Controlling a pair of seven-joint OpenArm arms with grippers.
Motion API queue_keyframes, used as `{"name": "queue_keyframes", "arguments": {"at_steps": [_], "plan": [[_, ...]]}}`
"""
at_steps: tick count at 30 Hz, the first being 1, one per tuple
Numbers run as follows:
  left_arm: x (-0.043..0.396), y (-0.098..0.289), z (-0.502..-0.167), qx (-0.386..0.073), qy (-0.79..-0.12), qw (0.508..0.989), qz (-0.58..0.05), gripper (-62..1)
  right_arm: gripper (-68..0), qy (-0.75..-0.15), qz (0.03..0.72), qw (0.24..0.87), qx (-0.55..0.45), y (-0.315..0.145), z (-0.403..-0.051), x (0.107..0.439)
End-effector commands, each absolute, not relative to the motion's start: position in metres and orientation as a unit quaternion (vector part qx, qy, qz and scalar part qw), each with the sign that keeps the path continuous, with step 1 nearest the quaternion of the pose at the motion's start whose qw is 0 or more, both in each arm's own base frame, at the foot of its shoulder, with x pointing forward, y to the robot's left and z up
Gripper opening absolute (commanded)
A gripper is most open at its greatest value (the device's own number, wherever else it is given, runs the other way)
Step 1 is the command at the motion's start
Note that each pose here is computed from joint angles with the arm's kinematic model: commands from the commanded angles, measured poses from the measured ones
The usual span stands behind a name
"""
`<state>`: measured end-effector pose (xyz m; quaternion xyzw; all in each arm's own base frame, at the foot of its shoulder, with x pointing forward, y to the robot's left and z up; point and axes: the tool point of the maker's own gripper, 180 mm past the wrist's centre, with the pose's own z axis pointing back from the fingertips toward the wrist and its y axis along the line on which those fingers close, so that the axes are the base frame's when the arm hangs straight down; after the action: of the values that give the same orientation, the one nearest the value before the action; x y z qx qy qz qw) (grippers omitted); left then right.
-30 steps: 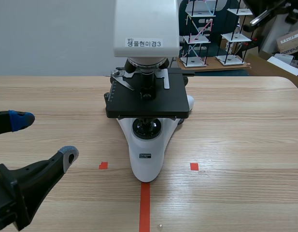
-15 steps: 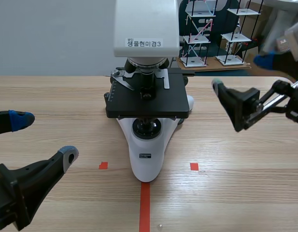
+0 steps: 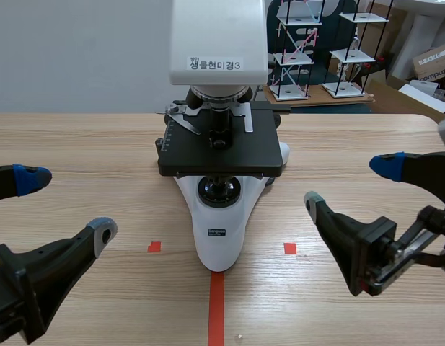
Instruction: Return to the home posture
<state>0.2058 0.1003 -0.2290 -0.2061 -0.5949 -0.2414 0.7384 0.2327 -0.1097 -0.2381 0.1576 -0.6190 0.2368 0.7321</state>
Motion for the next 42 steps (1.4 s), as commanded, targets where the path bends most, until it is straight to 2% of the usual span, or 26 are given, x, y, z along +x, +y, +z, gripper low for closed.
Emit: {"name": "queue_keyframes", "arguments": {"at_steps": [1,10,42], "plan": [[0.2065,0.0972,-0.2194,-0.211,-0.608,0.728,-0.236,1.4,-8.0,-0.640,0.227,0.718,0.152,-0.1128,-0.2240,0.2373],[0.2065,0.0972,-0.2194,-0.211,-0.608,0.728,-0.236,1.4,-8.0,-0.647,0.224,0.715,0.144,-0.1137,-0.2141,0.2292],[0.2065,0.0972,-0.2194,-0.211,-0.608,0.728,-0.236,1.4,-8.0,-0.644,0.237,0.714,0.137,-0.1126,-0.2159,0.2281]]}}
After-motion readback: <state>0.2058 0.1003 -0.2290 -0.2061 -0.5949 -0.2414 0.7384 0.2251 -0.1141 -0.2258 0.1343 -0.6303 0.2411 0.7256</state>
